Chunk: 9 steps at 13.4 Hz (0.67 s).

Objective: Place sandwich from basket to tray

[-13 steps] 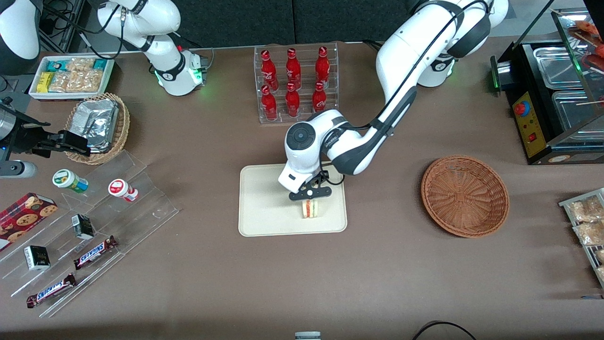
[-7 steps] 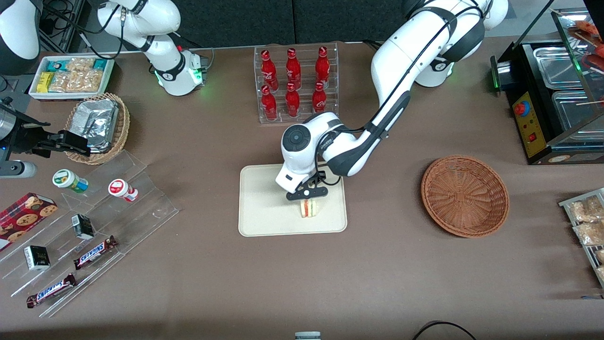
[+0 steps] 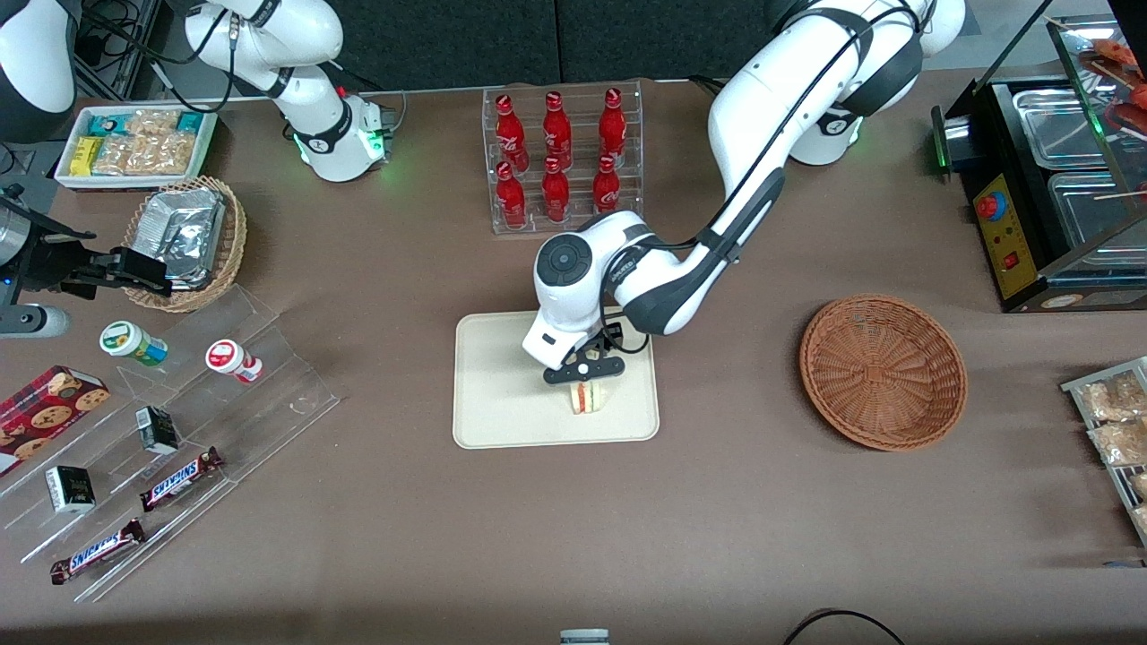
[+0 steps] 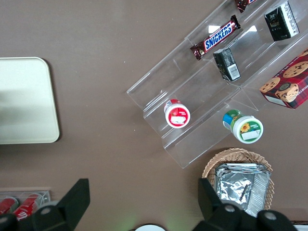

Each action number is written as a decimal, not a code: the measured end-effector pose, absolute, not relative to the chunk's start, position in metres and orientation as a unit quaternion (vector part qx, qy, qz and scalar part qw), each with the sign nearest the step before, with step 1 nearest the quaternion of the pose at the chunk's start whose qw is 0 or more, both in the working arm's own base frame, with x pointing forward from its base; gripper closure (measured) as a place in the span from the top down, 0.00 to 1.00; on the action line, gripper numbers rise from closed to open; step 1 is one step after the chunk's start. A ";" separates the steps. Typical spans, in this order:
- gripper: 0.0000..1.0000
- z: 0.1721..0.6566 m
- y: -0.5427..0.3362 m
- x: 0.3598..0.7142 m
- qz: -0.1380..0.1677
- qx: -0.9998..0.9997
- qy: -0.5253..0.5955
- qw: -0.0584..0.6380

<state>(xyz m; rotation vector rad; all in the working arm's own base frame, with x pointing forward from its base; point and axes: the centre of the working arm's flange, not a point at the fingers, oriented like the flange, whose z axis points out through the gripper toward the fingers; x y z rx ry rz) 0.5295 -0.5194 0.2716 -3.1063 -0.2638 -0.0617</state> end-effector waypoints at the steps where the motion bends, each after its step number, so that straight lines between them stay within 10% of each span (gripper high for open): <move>1: 1.00 0.295 -0.512 0.539 -0.030 -0.994 -0.101 0.008; 9: 1.00 0.466 -0.368 0.601 -0.044 -0.976 -0.213 0.028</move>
